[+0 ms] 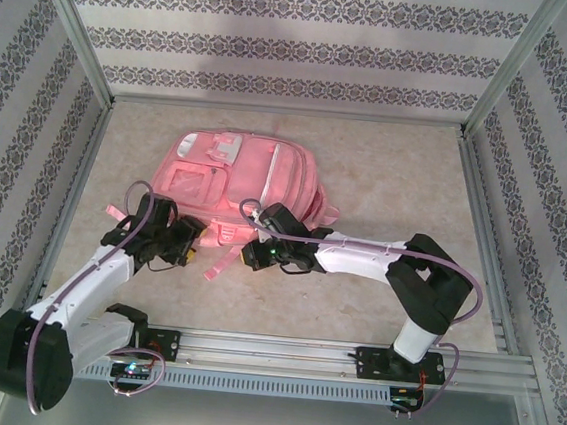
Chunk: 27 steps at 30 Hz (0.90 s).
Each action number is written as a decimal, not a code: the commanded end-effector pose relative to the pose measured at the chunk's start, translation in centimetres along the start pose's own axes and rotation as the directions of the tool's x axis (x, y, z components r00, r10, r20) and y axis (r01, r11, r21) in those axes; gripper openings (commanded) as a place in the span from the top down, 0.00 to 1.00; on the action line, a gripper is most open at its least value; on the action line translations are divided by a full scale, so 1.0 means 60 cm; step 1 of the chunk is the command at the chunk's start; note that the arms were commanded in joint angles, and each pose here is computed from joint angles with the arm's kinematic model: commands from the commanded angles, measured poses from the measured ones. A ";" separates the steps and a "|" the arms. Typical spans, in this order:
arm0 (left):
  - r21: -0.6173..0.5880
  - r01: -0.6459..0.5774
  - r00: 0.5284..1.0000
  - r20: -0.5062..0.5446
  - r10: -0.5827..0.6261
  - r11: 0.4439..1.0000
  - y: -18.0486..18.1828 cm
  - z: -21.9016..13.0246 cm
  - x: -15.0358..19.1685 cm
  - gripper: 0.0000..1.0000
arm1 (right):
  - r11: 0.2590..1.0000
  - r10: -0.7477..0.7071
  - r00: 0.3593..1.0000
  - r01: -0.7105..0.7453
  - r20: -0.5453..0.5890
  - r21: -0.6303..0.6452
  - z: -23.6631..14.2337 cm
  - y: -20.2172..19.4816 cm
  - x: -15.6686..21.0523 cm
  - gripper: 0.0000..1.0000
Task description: Pack the student bag
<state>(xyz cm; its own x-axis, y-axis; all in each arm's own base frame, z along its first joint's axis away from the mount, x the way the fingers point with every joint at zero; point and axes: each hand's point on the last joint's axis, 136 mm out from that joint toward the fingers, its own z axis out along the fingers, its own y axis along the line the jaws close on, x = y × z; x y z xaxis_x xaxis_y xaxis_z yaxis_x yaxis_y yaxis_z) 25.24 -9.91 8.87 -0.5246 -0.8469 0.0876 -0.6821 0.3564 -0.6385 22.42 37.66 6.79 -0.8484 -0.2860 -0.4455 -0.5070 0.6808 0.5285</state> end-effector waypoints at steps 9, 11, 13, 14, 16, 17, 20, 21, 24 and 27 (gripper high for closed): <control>0.040 -0.062 0.998 0.034 0.060 0.997 -0.023 0.034 -0.029 0.74 | 1.000 0.004 1.000 -0.004 0.015 -0.026 0.002 0.015 -0.010 1.00; 0.037 -0.077 0.996 0.046 0.076 0.996 -0.029 0.032 -0.036 0.81 | 1.000 -0.006 1.000 0.006 -0.011 0.015 0.003 0.001 0.001 1.00; 0.023 -0.109 0.993 0.054 0.107 0.994 -0.035 0.028 -0.040 0.86 | 0.998 -0.017 0.999 0.019 -0.033 0.056 0.001 -0.013 0.012 1.00; 0.006 -0.122 0.991 0.057 0.121 0.993 -0.034 0.026 -0.042 0.89 | 0.997 -0.022 0.999 0.026 -0.046 0.076 -0.001 -0.021 0.017 1.00; -0.023 -0.150 0.986 0.066 0.151 0.988 -0.033 0.020 -0.046 0.93 | 0.989 -0.040 0.996 0.050 -0.078 0.137 -0.007 -0.042 0.031 1.00; -0.029 -0.161 0.984 0.069 0.163 0.987 -0.033 0.018 -0.048 0.94 | 0.986 -0.045 0.995 0.059 -0.088 0.155 -0.008 -0.049 0.036 1.00; -0.052 -0.176 0.981 0.073 0.180 0.983 -0.028 0.017 -0.053 0.97 | 0.974 -0.059 0.991 0.084 -0.122 0.211 -0.017 -0.073 0.053 1.00; -0.057 -0.184 0.979 0.073 0.188 0.981 -0.029 0.016 -0.054 0.98 | 0.970 -0.062 0.990 0.090 -0.129 0.224 -0.021 -0.080 0.057 1.00; -0.074 -0.210 0.975 0.057 0.215 0.975 -0.032 0.018 -0.054 0.99 | 0.963 -0.060 0.989 0.093 -0.135 0.252 -0.033 -0.097 0.061 1.00; -0.091 -0.228 0.971 0.045 0.233 0.969 -0.035 0.021 -0.056 1.00 | 0.957 -0.059 0.990 0.093 -0.130 0.275 -0.047 -0.115 0.059 1.00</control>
<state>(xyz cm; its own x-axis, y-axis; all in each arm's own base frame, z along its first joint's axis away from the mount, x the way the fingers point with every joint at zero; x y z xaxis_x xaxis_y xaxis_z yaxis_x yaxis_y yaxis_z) 27.60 -9.70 7.86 -0.6402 -0.7682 -0.0070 -0.6228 0.5244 -0.5806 22.66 33.92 4.88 -0.8149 -0.3817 -0.4362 -0.5475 0.7540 0.3629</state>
